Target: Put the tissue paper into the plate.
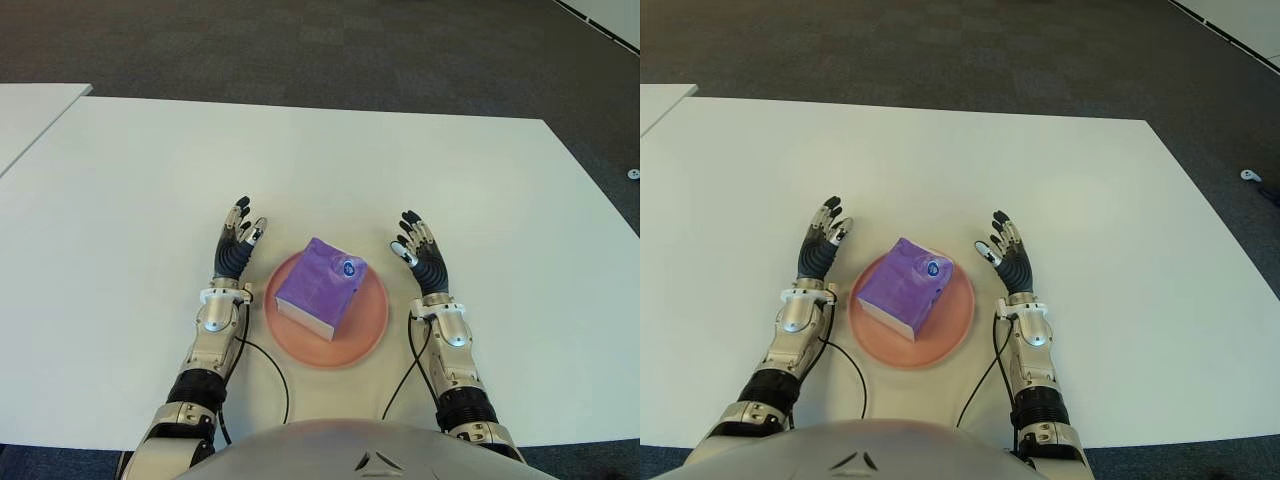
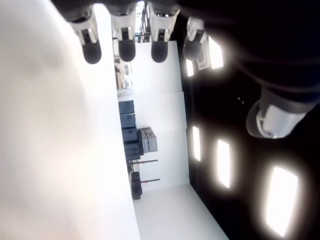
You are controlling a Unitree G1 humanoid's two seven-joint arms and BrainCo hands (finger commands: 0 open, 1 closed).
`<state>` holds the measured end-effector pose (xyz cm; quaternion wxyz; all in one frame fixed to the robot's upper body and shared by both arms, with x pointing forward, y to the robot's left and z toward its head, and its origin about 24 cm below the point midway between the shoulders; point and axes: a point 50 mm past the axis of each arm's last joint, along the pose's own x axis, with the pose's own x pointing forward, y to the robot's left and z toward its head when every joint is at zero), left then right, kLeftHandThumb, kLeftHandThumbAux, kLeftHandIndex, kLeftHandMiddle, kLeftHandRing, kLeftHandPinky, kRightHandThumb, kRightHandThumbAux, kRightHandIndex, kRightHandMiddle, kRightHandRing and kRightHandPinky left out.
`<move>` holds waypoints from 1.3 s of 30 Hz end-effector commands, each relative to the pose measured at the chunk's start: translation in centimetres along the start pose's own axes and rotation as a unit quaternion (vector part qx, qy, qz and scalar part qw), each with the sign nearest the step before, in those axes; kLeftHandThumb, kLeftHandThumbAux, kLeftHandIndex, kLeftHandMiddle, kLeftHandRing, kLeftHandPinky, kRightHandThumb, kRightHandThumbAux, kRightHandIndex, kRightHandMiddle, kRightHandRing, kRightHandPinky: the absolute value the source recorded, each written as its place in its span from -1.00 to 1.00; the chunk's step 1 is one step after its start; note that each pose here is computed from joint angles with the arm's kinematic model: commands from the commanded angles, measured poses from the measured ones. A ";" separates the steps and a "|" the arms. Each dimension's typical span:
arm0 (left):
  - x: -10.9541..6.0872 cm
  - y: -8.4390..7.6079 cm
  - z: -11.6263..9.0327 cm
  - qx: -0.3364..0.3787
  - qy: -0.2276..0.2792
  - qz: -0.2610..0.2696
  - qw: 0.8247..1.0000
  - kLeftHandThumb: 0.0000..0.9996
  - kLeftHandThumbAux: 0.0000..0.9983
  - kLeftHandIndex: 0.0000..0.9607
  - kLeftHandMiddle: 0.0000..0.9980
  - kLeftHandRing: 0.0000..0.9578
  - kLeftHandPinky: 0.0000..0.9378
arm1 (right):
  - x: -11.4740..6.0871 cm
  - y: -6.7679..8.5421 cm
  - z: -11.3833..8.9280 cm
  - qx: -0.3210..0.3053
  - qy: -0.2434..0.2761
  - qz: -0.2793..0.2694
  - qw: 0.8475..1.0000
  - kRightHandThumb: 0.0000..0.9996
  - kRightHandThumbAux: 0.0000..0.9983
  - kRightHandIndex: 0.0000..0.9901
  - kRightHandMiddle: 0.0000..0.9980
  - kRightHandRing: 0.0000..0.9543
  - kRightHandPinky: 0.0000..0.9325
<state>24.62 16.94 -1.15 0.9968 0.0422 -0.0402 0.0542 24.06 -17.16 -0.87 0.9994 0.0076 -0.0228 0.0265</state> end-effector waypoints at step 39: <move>-1.9 1.6 -1.9 -0.062 0.070 -0.028 0.995 -1.00 -0.10 -1.00 -1.00 -1.00 -1.00 | -2.6 -0.3 -3.4 0.006 0.092 -0.016 0.996 -0.98 0.15 -1.00 -0.98 -1.00 -1.00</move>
